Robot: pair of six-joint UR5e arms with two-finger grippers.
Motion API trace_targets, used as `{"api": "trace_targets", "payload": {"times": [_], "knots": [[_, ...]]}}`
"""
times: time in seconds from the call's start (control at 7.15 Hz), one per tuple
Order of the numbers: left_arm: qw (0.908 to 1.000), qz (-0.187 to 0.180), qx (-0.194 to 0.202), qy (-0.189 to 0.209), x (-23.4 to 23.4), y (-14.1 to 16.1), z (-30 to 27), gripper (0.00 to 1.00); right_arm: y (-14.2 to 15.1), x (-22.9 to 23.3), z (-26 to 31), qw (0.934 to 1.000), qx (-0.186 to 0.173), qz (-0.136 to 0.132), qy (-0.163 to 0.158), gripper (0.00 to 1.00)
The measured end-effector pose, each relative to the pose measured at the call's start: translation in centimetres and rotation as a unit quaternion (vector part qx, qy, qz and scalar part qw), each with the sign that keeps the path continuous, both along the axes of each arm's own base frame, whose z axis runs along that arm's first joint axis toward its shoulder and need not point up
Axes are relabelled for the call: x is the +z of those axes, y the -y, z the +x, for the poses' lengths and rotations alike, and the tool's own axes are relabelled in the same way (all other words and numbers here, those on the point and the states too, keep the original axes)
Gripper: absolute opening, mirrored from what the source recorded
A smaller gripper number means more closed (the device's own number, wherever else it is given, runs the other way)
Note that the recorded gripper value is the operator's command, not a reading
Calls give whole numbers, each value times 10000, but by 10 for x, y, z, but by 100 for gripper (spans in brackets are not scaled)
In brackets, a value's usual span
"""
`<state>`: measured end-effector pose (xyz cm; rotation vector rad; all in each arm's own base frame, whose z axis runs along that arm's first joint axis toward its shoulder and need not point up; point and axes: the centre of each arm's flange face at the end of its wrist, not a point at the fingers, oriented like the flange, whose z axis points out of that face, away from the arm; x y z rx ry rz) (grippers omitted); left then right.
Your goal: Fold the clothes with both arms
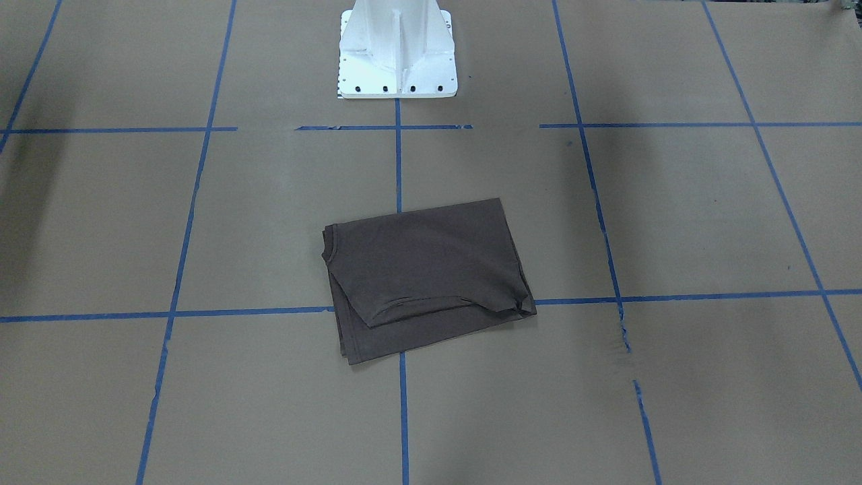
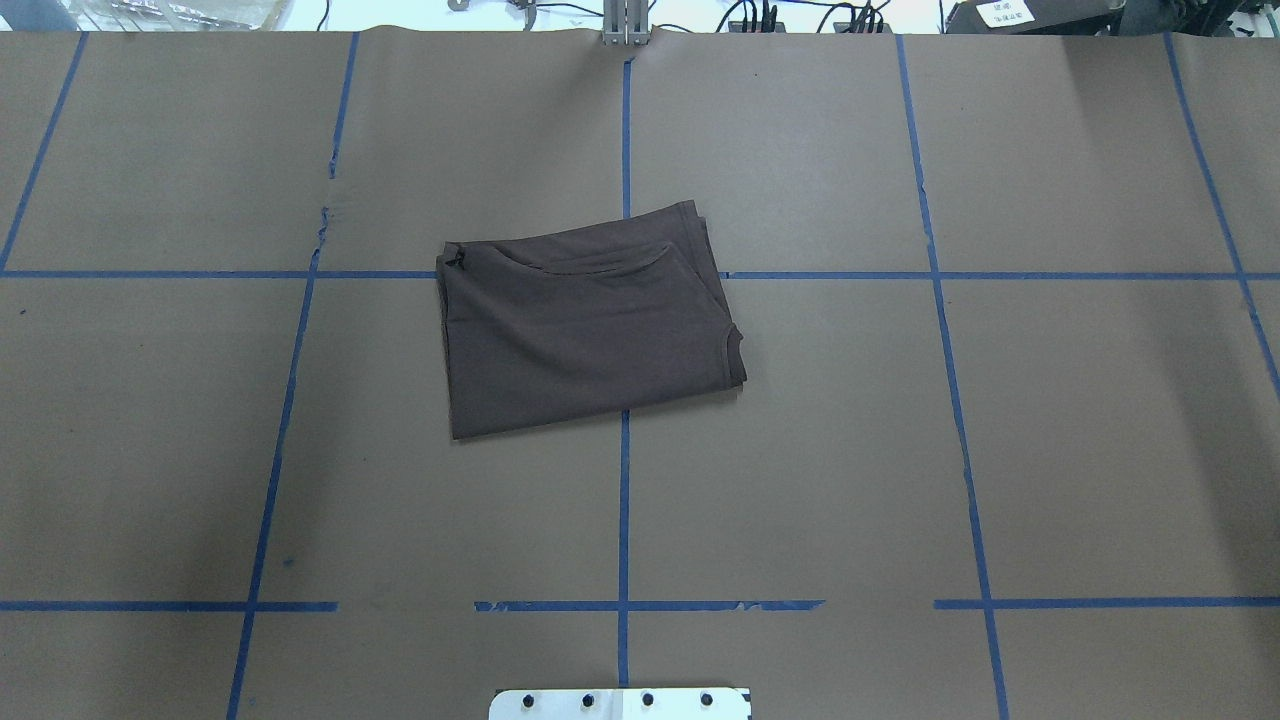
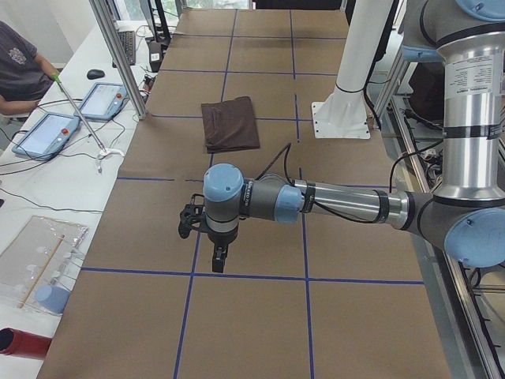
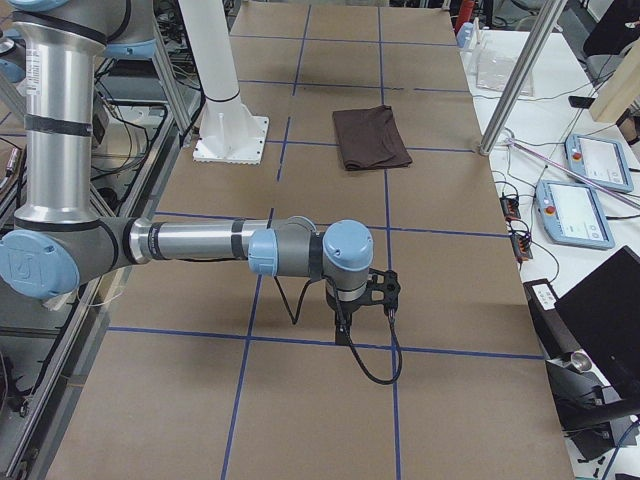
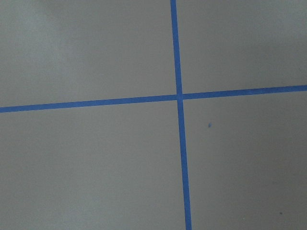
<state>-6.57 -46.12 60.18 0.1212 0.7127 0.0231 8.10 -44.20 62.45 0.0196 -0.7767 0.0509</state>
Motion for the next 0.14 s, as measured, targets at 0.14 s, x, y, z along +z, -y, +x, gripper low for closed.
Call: {"api": "trace_targets", "payload": {"times": [0.14], "knots": [[10000,1,0,0,0,0,0,100,0,0,0,10000,0,5,4,100]]}}
